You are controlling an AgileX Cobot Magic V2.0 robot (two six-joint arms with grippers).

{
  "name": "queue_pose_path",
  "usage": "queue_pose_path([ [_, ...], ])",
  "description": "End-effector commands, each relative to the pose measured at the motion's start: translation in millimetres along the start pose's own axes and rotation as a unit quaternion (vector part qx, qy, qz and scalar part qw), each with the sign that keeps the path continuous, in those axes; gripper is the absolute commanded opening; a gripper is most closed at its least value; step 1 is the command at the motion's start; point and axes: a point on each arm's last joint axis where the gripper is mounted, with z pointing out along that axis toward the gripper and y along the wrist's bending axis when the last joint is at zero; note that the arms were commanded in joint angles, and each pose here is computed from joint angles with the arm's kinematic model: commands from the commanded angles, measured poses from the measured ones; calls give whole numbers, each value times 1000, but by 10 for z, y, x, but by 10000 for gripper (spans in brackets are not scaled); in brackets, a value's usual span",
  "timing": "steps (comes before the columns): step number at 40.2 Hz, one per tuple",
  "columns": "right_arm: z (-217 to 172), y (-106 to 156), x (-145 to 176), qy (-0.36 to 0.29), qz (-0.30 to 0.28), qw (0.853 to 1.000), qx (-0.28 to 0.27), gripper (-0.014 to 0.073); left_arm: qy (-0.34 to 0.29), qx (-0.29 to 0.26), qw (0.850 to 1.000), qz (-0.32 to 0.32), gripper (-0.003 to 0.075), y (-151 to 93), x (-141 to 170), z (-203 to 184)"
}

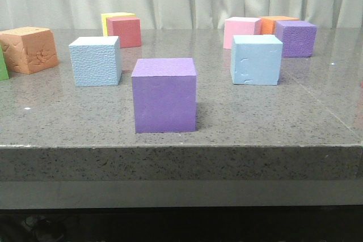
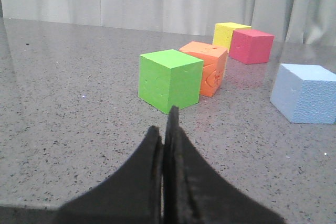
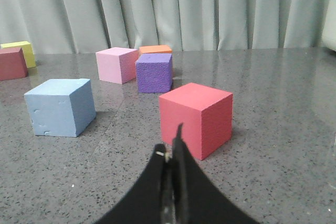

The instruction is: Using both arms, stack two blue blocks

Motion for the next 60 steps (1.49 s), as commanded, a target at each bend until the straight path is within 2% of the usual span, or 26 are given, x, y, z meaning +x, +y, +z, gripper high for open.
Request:
queue_pose_path([
  [1, -19, 8, -81, -48, -7, 999, -4, -69, -49, 1, 999, -5, -18, 7, 7, -4],
  [5, -20, 9, -91, -50, -5, 999, -4, -69, -71, 0, 997, -12, -18, 9, -40, -10],
  [9, -35, 18, -184, -37, 12, 999, -3, -69, -96, 4, 995, -33, -18, -1, -220, -47],
  [19, -184, 84, -809, -20, 5, 1000, 1, -69, -110, 25, 993, -25, -18, -89, -1045, -292],
  [23, -207, 108, -1084, -6, -6, 1000, 6, -69, -101, 30, 994, -21, -18, -119, -1371, -332],
  [29, -126, 138, -1421, 44, -20, 999, 15, -69, -43, 36, 998, -17, -18, -158, -1716, -223],
  [34, 10, 147, -1532, 94, -23, 995, 20, -69, 5, 37, 999, -16, -18, -170, -1788, -74],
  [42, 217, 140, -1473, 144, -23, 989, 24, -69, 78, 36, 996, -20, -18, -172, -1684, 163],
  [54, 374, 131, -1391, 189, -23, 981, 28, -64, 138, 34, 990, -24, -15, -172, -1584, 387],
  [56, 384, 128, -1372, 199, -23, 979, 29, -39, 142, 33, 989, -21, 11, -168, -1575, 408],
  [58, 394, 126, -1352, 210, -23, 977, 30, 34, 147, 32, 988, -21, 78, -168, -1567, 424],
  [60, 408, 124, -1341, 216, -23, 976, 31, 132, 146, 32, 989, -21, 197, -167, -1568, 434],
])
